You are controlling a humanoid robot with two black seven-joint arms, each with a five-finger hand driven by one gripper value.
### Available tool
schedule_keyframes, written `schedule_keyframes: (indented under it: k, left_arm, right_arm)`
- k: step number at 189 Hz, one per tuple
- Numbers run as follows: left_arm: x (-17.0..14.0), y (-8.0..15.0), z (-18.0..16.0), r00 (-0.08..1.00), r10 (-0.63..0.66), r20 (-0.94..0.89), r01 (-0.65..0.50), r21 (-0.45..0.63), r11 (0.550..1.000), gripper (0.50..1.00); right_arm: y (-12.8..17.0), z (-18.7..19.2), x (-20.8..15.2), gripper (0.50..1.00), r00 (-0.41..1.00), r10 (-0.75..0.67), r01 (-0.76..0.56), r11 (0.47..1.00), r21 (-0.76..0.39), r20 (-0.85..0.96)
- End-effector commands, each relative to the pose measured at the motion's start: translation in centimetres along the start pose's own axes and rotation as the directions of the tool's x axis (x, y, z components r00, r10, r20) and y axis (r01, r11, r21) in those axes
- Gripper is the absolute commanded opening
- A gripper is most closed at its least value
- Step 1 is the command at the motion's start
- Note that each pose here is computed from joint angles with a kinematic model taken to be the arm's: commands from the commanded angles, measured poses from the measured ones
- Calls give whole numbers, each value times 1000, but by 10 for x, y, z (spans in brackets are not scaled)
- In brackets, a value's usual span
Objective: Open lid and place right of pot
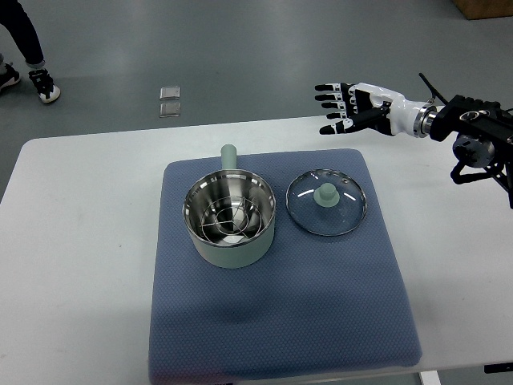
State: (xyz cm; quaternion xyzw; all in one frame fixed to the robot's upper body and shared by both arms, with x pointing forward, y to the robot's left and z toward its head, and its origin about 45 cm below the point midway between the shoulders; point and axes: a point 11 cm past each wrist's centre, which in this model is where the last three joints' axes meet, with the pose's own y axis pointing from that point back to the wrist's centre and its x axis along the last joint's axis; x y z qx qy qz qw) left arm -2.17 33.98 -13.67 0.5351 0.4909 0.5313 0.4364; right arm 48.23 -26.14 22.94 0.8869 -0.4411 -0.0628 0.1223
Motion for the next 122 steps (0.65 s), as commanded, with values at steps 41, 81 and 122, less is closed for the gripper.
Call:
schedule_keyframes:
  k: [41, 81, 122]
  left_arm:
    - [0, 0, 0, 1000, 0, 1, 0, 0, 1000, 1000]
    - [1, 0, -1, 1000, 3, -1, -3, 2, 1000, 1000]
    - [1, 0, -1, 1000, 4, -1, -4, 5, 1000, 1000]
  right_arm:
    - [0, 42, -8, 928, 888, 60, -76, 997, 16, 457]
    - [-4, 39, -11, 930, 852, 45, -98, 992, 74, 521]
    - [0, 46, -10, 930, 827, 48, -119, 989, 90, 561]
